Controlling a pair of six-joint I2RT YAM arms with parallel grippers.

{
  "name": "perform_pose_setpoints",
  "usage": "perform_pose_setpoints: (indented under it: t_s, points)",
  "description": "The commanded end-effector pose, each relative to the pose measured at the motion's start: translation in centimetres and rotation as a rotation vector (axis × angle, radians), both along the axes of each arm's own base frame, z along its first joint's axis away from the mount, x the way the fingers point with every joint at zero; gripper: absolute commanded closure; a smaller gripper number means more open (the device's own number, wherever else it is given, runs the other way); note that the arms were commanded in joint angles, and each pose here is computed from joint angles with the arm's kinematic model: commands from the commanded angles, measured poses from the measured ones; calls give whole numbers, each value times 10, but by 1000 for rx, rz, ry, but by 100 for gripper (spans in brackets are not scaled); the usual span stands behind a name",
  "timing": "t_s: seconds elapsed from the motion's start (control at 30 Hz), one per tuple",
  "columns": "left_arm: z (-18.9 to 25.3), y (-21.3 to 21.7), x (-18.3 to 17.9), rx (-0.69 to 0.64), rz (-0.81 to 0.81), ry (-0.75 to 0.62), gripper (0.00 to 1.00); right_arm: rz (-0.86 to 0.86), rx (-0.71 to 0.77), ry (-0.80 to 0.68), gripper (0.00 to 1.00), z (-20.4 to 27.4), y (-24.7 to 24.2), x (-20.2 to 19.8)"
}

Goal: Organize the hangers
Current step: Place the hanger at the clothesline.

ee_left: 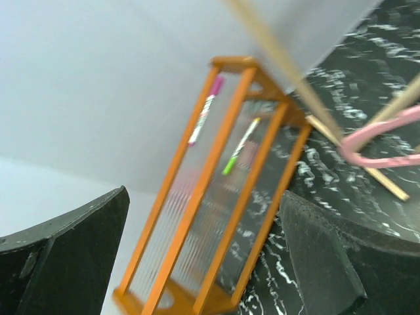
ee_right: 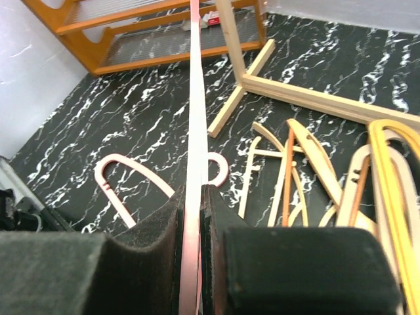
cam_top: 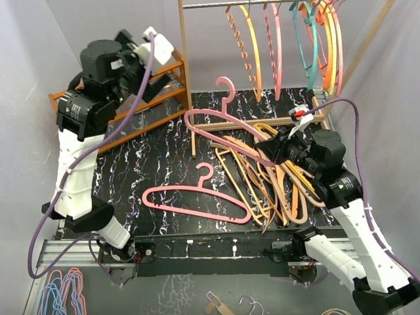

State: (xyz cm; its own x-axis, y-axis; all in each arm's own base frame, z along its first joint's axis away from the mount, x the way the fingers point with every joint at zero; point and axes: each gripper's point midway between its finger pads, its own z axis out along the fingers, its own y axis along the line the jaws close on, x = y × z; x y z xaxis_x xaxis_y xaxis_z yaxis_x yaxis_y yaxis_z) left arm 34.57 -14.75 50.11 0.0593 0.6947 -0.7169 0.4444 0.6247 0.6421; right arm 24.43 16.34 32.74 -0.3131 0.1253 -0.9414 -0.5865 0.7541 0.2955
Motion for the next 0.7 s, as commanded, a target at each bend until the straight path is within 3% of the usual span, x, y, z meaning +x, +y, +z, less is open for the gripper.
perform_pose_setpoints:
  t_s: [0.0,0.2,0.67]
  points:
    - [16,47,20,-85,223,-44,3,-113,-43,-188,92,63,-24,3]
    - [12,51,25,-91,232,-35,3,-296,-65,-387,92,143,-54,21]
    - [4,66,32,-110,256,-2,3,-350,14,-574,92,224,-47,61]
